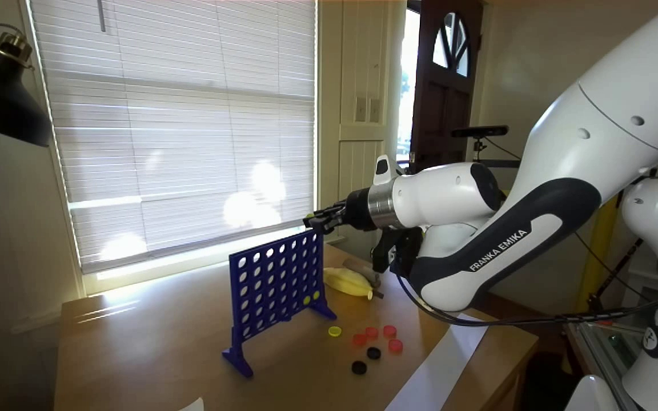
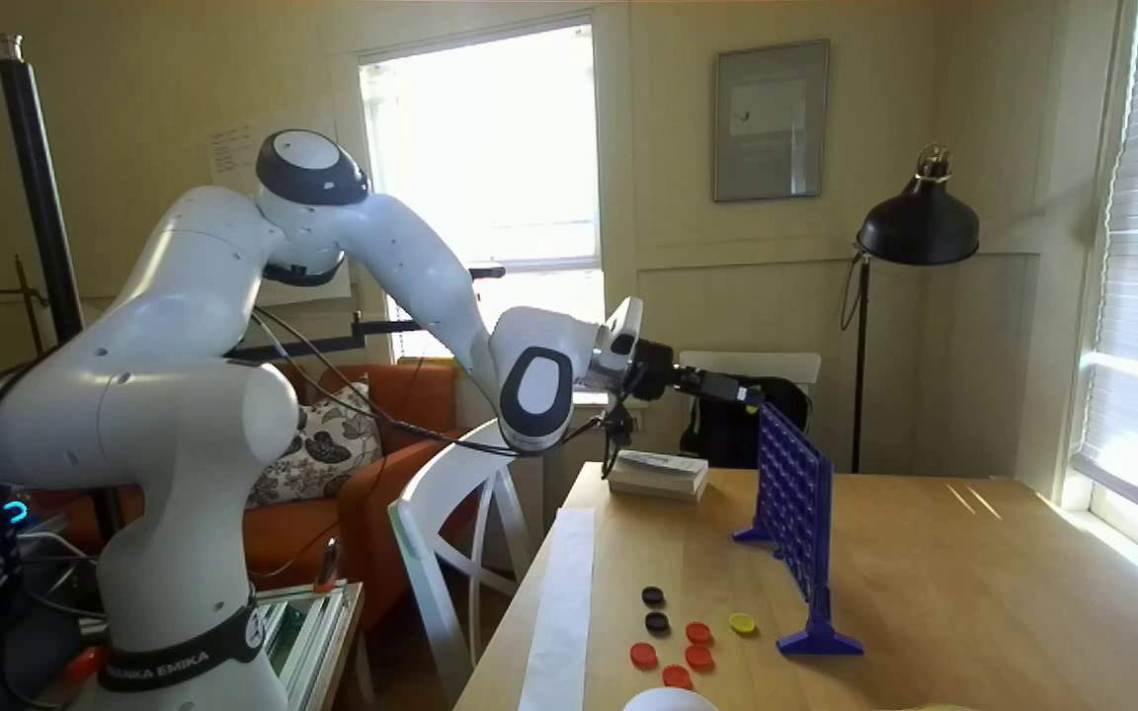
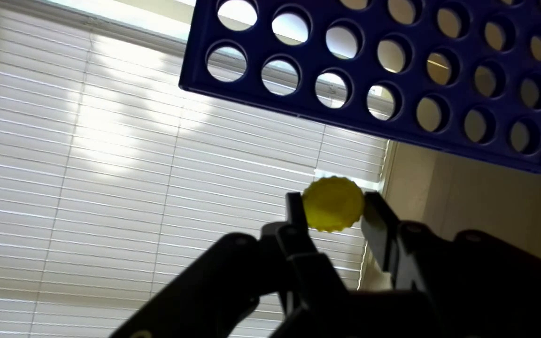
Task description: Place one yellow ring in the fifth line of the blue object
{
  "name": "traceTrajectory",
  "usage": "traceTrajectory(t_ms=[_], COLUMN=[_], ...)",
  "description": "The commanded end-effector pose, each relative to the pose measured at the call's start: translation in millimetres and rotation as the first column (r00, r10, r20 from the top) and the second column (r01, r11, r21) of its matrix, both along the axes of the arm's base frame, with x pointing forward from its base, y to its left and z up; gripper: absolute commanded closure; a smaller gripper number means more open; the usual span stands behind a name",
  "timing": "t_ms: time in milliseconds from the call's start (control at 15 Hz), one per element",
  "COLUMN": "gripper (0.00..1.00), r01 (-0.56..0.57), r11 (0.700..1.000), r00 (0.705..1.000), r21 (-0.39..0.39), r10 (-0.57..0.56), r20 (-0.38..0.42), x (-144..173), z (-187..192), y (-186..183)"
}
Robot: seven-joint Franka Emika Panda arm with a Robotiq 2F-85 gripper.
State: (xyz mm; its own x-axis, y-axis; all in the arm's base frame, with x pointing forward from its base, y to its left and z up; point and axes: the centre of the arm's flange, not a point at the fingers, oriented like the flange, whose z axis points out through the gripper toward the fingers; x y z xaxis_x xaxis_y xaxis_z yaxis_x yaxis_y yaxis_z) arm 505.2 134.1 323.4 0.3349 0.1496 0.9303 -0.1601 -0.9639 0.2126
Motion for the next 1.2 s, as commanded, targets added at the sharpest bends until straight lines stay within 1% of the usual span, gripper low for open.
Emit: traceTrajectory(t_ms=[0, 400, 800, 1133], gripper=[0.9, 0.9, 0.9, 0.9], r01=[-0.027, -0.042, -0.059, -0.037], r11=[0.998, 0.995, 0.992, 0.991], r00=[1.0, 0.999, 0.998, 0.999], r21=[0.048, 0.087, 0.11, 0.132], r10=[0.027, 0.041, 0.058, 0.038], r20=[0.003, 0.007, 0.012, 0.0], x=[1.7, 5.8, 10.1, 14.4], z=[1.0, -5.2, -3.4, 0.0], y=[-16.0, -29.3, -31.9, -38.1])
